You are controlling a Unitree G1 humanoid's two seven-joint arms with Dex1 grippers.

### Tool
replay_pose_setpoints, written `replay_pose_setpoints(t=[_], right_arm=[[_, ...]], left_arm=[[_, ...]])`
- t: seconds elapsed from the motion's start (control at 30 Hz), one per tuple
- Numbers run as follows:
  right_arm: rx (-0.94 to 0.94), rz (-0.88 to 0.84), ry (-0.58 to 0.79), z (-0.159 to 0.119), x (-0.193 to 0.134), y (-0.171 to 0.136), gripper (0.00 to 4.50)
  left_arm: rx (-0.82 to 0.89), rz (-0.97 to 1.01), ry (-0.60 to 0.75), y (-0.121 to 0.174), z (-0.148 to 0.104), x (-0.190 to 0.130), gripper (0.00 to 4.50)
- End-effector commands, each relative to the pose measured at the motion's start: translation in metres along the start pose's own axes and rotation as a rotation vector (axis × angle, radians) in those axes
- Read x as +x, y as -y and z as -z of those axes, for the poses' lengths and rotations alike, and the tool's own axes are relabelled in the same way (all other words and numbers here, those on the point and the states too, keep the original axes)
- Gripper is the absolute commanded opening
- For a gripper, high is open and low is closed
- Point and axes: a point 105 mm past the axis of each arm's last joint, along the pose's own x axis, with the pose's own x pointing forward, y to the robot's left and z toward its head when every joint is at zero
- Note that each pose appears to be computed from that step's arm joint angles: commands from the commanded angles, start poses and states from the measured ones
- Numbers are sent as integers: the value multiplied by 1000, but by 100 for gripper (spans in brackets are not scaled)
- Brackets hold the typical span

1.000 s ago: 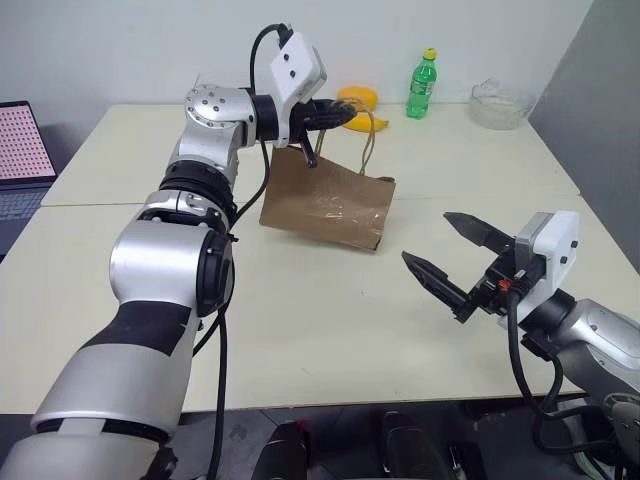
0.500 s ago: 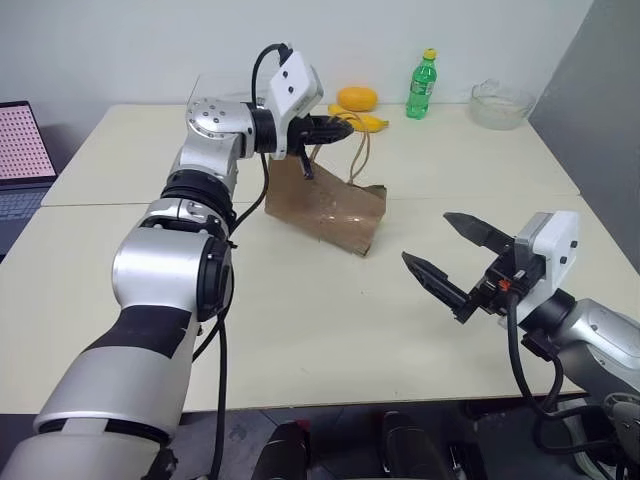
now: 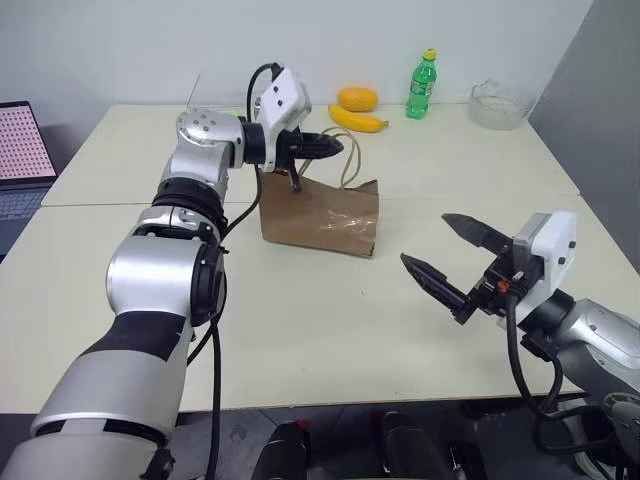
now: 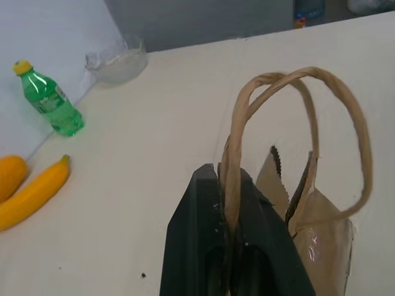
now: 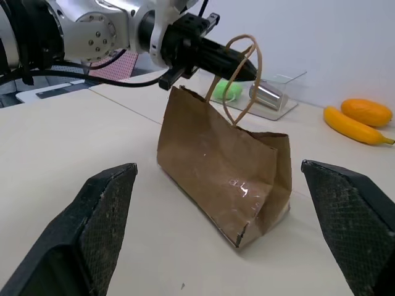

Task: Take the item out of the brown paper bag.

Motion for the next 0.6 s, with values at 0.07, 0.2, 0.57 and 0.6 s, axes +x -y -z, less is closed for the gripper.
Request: replay_pose_setpoints(t=[0.07, 0.2, 0.57, 0.6], right_arm=[[-30, -18, 42, -11, -1, -4, 450], [-30, -23, 43, -11, -1, -4, 450], [-30, -38, 43, -11, 2, -3, 450], [-29, -39, 42, -11, 3, -2, 450]], left_arm=[[68, -41, 18, -9, -14, -7, 2], [72, -53, -17, -10, -8, -9, 2], [45, -86, -15, -17, -3, -30, 353], [37, -88, -10, -18, -3, -34, 381]])
